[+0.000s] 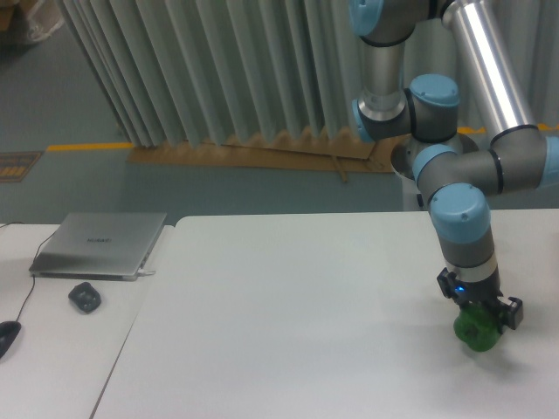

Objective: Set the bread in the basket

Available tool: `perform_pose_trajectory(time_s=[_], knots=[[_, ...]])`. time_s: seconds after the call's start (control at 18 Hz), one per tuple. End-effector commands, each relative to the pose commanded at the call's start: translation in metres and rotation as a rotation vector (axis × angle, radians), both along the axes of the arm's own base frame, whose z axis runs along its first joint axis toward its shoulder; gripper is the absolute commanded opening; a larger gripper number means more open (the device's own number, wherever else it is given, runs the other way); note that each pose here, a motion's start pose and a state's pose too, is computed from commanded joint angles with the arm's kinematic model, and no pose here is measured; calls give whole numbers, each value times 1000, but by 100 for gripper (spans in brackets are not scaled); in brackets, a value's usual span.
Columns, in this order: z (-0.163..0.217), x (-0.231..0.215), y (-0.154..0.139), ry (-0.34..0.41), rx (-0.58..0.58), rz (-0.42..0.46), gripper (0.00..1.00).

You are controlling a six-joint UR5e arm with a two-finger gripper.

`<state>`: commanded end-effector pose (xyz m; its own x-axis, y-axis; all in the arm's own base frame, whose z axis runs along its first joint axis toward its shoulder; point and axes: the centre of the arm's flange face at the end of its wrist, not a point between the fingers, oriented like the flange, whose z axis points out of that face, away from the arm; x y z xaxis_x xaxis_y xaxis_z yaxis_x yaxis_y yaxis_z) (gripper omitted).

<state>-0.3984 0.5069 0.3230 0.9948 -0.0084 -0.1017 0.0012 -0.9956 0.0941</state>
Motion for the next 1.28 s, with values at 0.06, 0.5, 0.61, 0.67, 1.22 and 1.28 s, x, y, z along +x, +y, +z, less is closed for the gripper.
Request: perform_pose_trajectory(time_s=[0.06, 0.5, 0.61, 0.67, 1.22, 1.28], knots=[[12, -11, -10, -6, 3, 17, 36], [46, -133, -149, -40, 32, -185, 36], [40, -153, -175, -51, 25, -237, 36], [41, -159, -184, -51, 22, -265, 36], [25, -206, -242, -32, 11, -332, 37], [22, -207, -242, -38, 8, -358, 37]])
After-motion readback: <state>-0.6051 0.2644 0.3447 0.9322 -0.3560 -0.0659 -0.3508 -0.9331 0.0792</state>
